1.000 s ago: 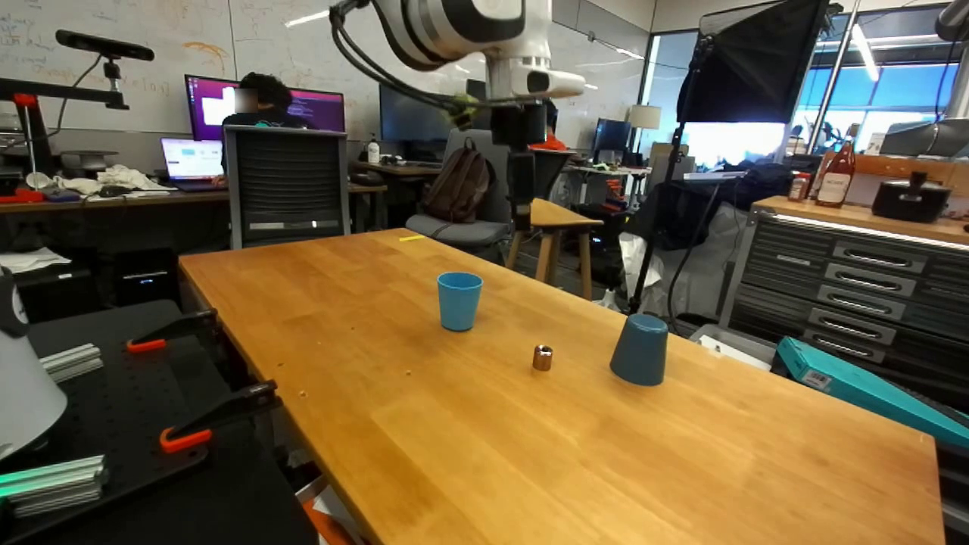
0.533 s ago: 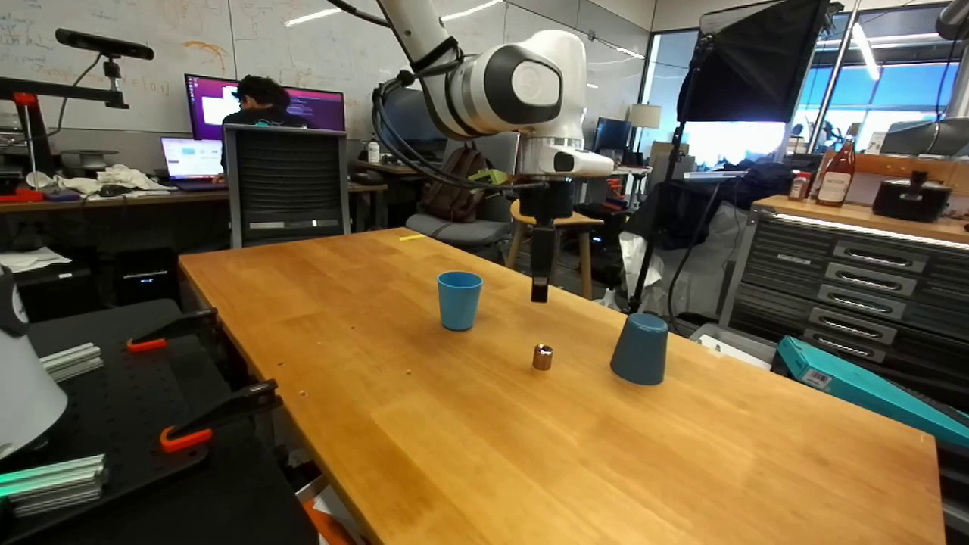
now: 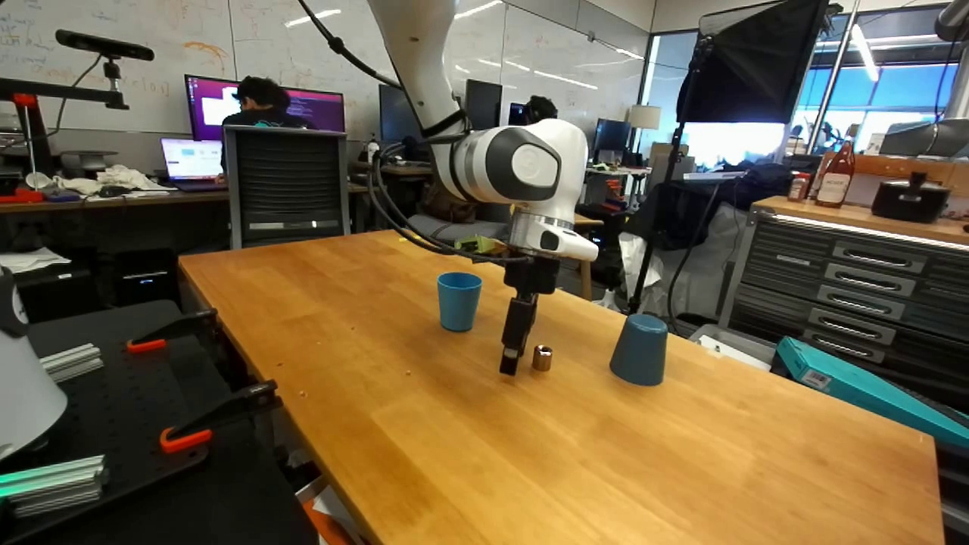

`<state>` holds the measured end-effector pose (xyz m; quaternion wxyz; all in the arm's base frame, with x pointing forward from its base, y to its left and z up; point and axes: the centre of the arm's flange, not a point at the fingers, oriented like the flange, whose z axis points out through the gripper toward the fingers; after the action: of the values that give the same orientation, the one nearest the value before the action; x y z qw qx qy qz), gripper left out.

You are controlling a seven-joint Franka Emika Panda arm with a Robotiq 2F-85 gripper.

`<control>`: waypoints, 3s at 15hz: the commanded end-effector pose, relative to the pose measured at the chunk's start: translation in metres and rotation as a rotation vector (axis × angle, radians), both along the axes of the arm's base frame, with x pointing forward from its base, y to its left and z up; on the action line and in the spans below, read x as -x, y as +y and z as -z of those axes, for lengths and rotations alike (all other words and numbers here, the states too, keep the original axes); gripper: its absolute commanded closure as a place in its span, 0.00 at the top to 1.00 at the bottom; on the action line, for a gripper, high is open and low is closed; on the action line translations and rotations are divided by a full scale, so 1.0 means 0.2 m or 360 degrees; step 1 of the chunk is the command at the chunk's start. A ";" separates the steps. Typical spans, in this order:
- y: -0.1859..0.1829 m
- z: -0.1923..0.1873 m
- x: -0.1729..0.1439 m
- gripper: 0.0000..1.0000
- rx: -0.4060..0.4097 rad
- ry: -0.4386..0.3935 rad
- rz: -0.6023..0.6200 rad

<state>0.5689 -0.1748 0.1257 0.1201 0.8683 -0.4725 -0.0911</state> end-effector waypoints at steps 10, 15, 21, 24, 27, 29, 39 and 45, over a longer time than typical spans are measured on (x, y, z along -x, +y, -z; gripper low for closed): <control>-0.09 0.05 -0.06 0.58 -0.0018 -0.0374 0.0139; -0.05 -0.02 0.00 0.21 -0.0035 -0.0403 0.0118; 0.10 -0.15 0.10 0.09 -0.0123 -0.0374 -0.0051; 0.23 -0.25 0.14 0.09 -0.0185 -0.0348 -0.0196; 0.33 -0.36 0.16 0.09 -0.0240 -0.0348 -0.0292; 0.38 -0.44 0.17 0.09 -0.0269 -0.0342 -0.0332; 0.49 -0.61 0.15 0.09 -0.0355 -0.0335 -0.0440; 0.56 -0.46 0.05 0.09 -0.0414 -0.0309 -0.0414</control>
<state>0.5433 -0.0684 0.2263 -0.0154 0.9341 -0.3535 -0.0464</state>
